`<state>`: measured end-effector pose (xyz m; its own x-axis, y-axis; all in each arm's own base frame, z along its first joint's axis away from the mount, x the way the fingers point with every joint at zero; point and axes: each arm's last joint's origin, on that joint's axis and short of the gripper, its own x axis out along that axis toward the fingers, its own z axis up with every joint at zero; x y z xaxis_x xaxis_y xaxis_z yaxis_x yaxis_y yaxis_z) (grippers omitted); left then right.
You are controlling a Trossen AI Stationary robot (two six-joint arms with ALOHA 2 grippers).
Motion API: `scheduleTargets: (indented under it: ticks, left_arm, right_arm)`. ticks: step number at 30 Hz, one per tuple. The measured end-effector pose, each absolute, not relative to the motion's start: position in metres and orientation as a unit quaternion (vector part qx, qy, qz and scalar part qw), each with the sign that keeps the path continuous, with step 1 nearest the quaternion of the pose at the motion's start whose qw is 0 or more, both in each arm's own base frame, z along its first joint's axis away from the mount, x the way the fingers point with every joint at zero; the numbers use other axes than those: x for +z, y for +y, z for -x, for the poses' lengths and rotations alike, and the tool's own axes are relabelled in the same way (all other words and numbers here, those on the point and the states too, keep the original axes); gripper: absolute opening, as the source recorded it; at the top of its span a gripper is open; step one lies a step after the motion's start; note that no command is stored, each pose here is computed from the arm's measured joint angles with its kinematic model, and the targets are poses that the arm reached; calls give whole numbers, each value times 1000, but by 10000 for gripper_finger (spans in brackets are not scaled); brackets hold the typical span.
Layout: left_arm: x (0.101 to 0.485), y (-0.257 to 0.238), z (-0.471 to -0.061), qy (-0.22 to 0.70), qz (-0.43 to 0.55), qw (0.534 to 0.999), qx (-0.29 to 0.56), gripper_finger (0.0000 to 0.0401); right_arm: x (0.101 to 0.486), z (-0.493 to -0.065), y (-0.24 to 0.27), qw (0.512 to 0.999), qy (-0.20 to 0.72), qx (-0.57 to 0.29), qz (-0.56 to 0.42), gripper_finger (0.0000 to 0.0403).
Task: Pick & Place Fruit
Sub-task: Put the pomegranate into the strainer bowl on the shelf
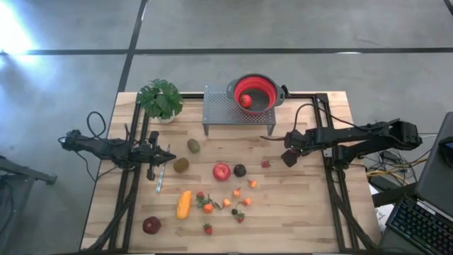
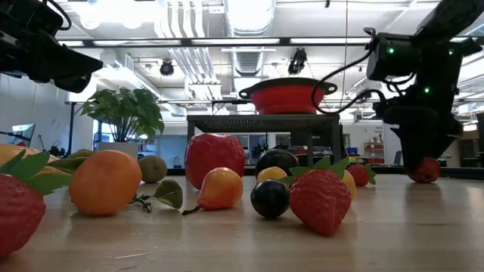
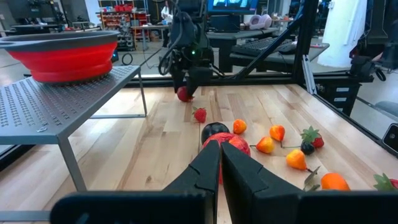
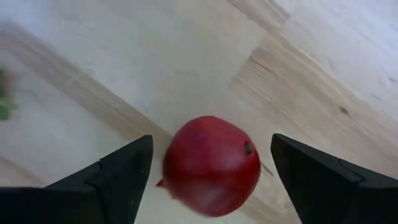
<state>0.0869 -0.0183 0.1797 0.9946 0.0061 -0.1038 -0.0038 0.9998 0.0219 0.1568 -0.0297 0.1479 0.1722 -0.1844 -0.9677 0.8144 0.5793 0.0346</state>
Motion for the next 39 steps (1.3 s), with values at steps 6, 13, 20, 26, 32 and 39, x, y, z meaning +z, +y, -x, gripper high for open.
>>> scheduleTargets:
  ticks: [6,13,20,26,32,39]
  left_arm:
    - [180,-18,-87,52,-11,999,2,21]
    - [180,-18,-87,52,-11,999,3,21]
    - [180,-18,-87,52,-11,999,2,21]
    - [180,-18,-87,52,-11,999,2,21]
    - [180,-18,-87,52,-11,999,2,21]
    - [180,-18,-87,52,-11,999,2,21]
  right_arm:
    - [142,-152,-30,700,545,-358,-291,292]
    - [143,-155,-31,712,539,-349,-284,247]
    - [143,-155,-31,712,538,-349,-285,199]
    - [143,-155,-31,712,538,-348,-286,205]
    - [155,-162,-32,722,534,-339,-280,204]
    - [196,-176,-33,736,537,-319,-261,198]
